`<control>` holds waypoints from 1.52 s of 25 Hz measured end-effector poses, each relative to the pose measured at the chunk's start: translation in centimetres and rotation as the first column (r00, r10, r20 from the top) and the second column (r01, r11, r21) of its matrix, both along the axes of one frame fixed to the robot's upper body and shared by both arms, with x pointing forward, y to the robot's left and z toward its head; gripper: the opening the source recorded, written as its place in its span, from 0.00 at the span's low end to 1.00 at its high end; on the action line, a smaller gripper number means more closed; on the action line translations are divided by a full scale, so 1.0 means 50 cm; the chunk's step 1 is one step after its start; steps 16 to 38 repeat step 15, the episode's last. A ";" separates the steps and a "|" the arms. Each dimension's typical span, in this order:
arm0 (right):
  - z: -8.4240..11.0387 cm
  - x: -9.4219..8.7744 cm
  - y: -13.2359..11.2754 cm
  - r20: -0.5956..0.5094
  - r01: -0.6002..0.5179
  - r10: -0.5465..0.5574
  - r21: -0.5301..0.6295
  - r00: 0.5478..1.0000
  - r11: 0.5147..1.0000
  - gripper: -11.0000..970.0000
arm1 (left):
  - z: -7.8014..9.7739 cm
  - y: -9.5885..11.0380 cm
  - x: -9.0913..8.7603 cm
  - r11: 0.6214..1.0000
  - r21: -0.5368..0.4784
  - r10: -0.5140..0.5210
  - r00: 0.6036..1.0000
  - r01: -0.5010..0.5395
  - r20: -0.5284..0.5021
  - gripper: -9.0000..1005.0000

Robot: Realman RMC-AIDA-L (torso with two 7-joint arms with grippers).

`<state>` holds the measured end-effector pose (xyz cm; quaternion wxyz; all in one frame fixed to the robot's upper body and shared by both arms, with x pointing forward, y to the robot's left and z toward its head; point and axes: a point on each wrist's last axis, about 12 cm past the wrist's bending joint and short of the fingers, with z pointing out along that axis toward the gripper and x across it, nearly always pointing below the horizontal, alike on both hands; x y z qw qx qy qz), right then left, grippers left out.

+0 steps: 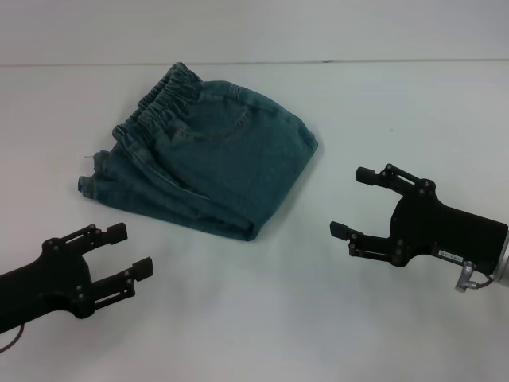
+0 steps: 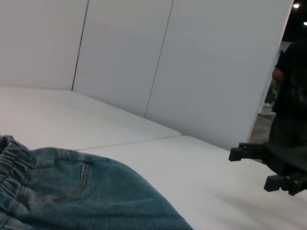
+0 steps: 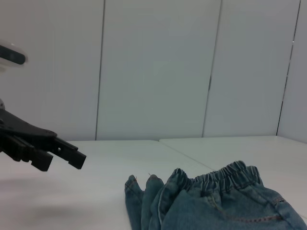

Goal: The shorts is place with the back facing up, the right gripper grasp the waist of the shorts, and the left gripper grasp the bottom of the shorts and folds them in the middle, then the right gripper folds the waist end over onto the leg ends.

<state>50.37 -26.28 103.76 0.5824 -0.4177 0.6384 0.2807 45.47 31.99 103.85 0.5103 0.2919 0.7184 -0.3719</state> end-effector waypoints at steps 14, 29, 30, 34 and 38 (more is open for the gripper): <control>-0.002 -0.002 0.000 0.000 0.001 -0.001 0.000 1.000 1.000 0.94 | -0.001 0.000 0.001 1.000 0.005 0.000 1.000 0.000 -0.009 0.75; -0.002 -0.002 0.000 0.000 0.001 -0.001 0.000 1.000 1.000 0.94 | -0.001 0.000 0.001 1.000 0.004 0.000 1.000 0.000 -0.009 0.75; -0.002 -0.002 0.000 0.000 0.001 -0.001 0.000 1.000 1.000 0.94 | -0.001 0.000 0.001 1.000 0.004 0.000 1.000 0.000 -0.009 0.75; -0.002 -0.002 0.000 0.000 0.001 -0.001 0.000 1.000 1.000 0.94 | -0.001 0.000 0.001 1.000 0.004 0.000 1.000 0.000 -0.009 0.75; -0.002 -0.002 0.000 0.000 0.001 -0.001 0.000 1.000 1.000 0.94 | -0.001 0.000 0.001 1.000 0.004 0.000 1.000 0.000 -0.009 0.75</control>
